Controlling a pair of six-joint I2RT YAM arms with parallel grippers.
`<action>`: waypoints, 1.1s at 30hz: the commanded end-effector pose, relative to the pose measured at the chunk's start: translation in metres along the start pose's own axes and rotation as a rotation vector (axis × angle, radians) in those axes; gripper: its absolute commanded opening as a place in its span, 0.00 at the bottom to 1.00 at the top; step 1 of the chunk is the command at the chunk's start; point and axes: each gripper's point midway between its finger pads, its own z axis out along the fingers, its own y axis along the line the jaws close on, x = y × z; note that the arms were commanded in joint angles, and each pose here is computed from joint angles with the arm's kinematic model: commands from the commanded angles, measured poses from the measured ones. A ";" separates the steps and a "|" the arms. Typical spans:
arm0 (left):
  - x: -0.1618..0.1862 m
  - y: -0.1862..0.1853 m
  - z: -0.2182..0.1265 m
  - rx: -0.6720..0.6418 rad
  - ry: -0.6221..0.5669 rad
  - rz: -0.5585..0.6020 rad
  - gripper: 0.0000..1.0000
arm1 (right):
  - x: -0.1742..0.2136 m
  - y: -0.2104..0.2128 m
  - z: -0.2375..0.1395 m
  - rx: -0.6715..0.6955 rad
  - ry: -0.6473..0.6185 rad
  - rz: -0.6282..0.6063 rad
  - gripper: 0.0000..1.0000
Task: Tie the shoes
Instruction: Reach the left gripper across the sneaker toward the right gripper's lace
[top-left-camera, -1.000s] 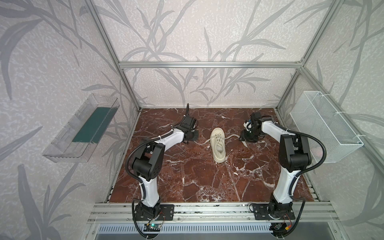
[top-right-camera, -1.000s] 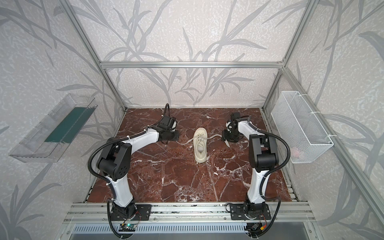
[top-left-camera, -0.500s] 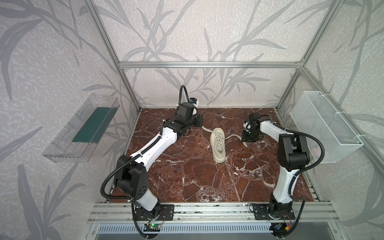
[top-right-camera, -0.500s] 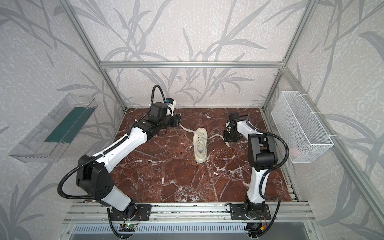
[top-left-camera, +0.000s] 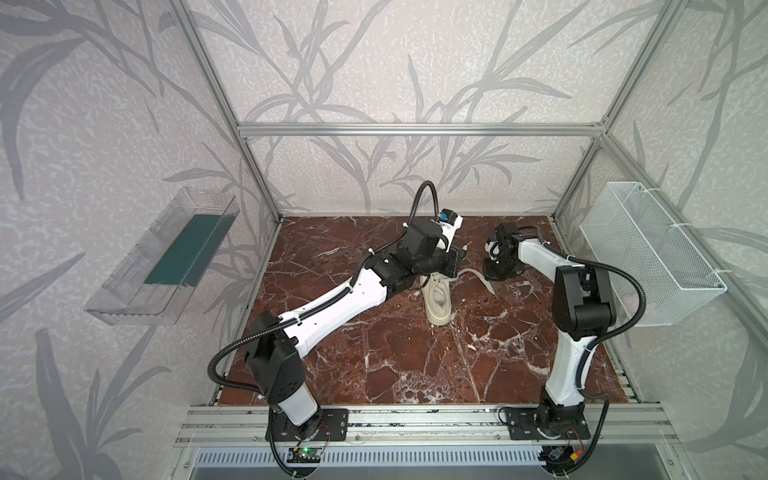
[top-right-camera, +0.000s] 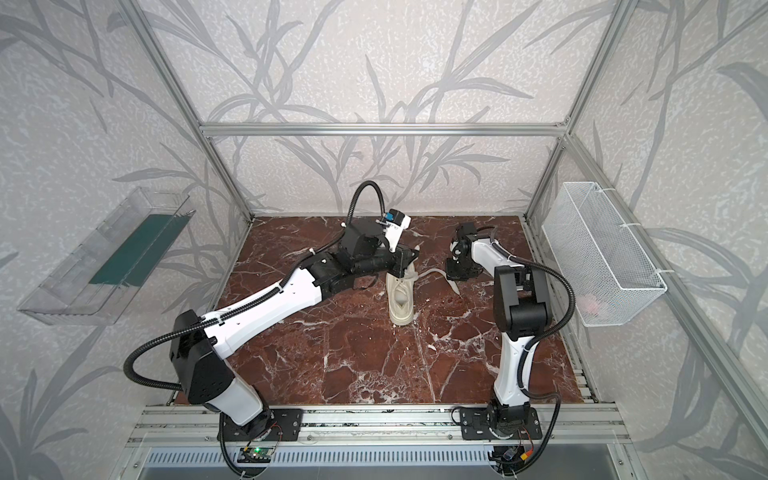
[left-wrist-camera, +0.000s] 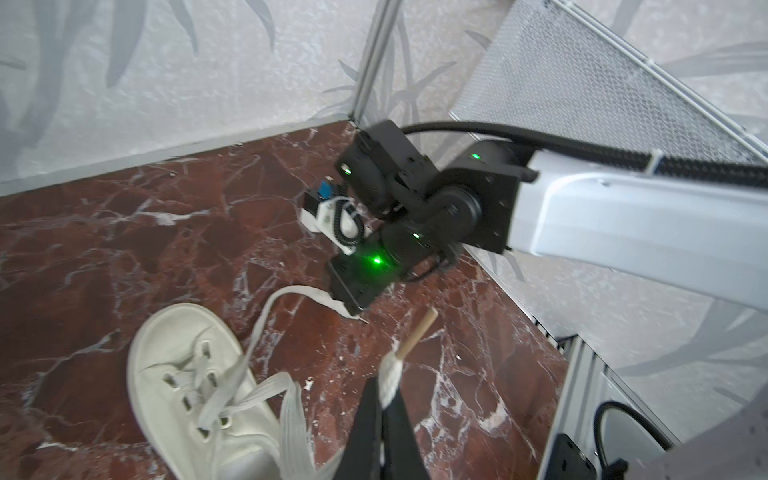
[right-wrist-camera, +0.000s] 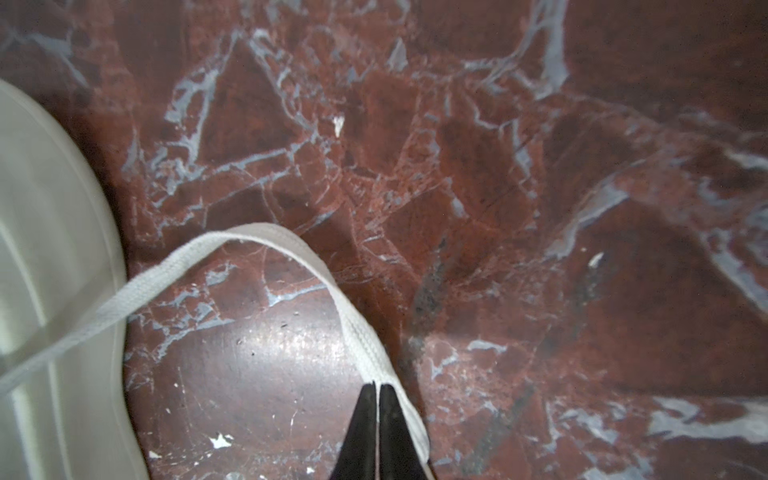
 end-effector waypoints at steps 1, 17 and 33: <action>0.016 -0.026 0.013 0.066 0.036 -0.017 0.00 | -0.005 -0.004 -0.003 -0.014 0.008 0.018 0.06; 0.106 -0.029 0.097 0.075 0.238 -0.091 0.53 | -0.020 -0.005 -0.021 -0.082 -0.033 0.061 0.07; 0.028 -0.004 0.047 0.001 0.115 -0.020 0.70 | 0.010 0.000 0.005 -0.068 0.074 0.038 0.32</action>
